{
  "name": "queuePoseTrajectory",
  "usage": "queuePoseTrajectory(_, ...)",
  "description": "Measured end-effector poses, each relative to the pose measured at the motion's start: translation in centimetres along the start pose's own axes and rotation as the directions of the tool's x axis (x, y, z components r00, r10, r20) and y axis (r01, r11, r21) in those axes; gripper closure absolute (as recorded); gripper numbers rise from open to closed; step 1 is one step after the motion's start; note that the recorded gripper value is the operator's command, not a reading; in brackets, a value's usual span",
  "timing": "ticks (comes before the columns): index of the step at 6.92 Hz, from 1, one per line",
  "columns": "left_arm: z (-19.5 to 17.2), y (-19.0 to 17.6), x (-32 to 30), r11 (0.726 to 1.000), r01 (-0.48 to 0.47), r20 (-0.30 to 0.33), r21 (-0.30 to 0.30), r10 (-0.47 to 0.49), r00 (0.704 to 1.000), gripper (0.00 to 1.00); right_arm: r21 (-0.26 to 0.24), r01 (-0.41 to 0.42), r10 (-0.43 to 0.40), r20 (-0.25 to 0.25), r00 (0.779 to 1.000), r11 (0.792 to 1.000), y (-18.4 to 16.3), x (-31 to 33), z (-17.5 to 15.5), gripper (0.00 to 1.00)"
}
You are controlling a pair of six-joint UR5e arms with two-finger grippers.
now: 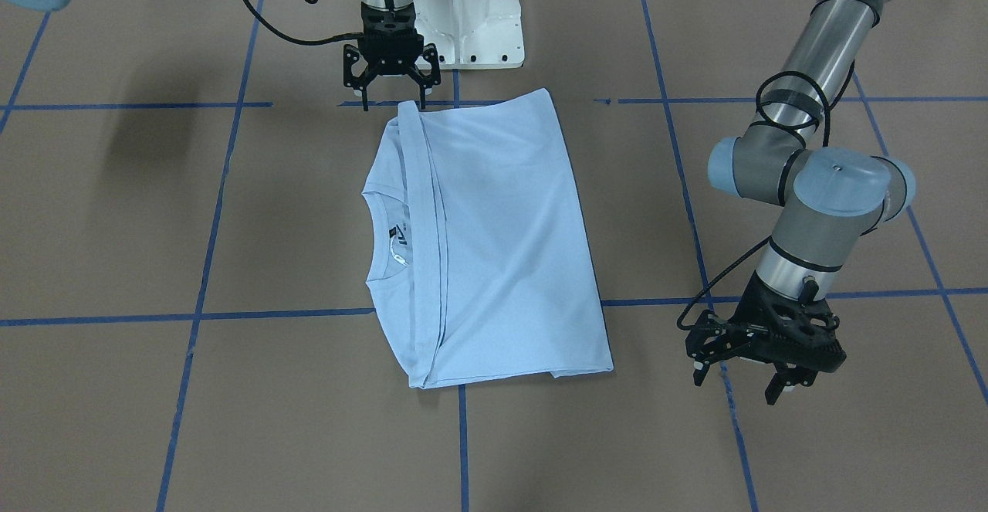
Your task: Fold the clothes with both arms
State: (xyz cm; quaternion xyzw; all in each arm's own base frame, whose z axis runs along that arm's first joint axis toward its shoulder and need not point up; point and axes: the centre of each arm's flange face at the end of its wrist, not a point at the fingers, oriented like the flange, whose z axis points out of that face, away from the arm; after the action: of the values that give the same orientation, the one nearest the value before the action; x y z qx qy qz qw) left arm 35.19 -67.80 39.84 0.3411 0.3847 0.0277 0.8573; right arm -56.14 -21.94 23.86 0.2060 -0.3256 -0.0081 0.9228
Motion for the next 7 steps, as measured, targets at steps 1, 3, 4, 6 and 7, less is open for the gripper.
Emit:
queuePoseTrajectory(1, 0.0, 0.0, 0.0, 1.000, 0.000, 0.000, 0.000, 0.000, 1.000, 0.00, -0.003, 0.055, -0.055, 0.001, 0.998, 0.998, 0.6, -0.3, 0.7, 0.24)
queuePoseTrajectory(3, 0.0, 0.0, 0.0, 1.000, 0.000, -0.001, 0.001, 0.000, 1.000, 0.00, -0.007, 0.114, -0.114, 0.011, 0.993, 0.993, 1.1, -0.7, 0.9, 0.24)
queuePoseTrajectory(4, 0.0, 0.0, 0.0, 1.000, 0.000, 0.000, 0.000, 0.000, 1.000, 0.00, -0.009, 0.124, -0.124, 0.016, 0.992, 0.992, 1.4, -0.9, 0.8, 0.31)
queuePoseTrajectory(6, 0.0, 0.2, -0.1, 1.000, 0.000, -0.001, -0.002, 0.000, 1.000, 0.00, -0.012, 0.133, -0.132, 0.021, 0.991, 0.991, 1.9, -1.1, 0.7, 0.58)
queuePoseTrajectory(7, -0.1, 0.2, 0.0, 1.000, -0.001, -0.003, 0.000, 0.001, 1.000, 0.00, -0.013, 0.133, -0.133, 0.022, 0.991, 0.991, 1.9, -1.2, 0.6, 0.67)
